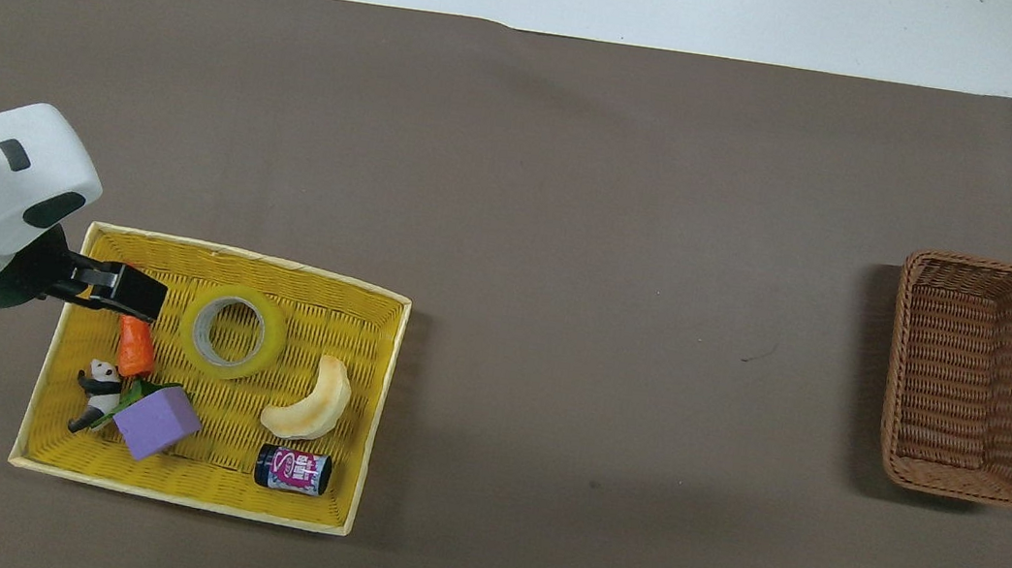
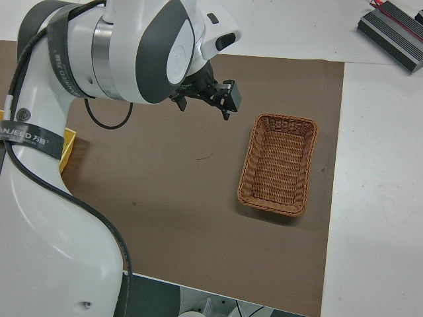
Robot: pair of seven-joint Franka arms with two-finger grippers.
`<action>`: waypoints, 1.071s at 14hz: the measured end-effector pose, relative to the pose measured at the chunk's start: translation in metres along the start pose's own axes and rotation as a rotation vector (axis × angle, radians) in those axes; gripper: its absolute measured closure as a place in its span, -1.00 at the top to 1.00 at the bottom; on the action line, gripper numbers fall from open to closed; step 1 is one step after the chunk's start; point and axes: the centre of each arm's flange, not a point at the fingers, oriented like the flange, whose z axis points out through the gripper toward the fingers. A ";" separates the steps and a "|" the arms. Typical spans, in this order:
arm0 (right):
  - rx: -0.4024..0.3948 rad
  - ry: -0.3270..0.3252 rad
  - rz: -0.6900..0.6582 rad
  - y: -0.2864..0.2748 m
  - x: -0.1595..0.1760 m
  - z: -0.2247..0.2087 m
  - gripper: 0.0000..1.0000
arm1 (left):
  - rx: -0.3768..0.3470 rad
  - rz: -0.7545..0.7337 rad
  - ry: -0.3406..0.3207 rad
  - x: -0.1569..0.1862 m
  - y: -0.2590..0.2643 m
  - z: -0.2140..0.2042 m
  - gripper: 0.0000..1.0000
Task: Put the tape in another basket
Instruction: 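Lower the left gripper into the tape roll's hole and close it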
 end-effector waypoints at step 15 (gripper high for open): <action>0.000 0.000 0.000 0.000 0.000 0.000 1.00 | -0.008 0.011 -0.024 0.024 -0.012 0.203 1.00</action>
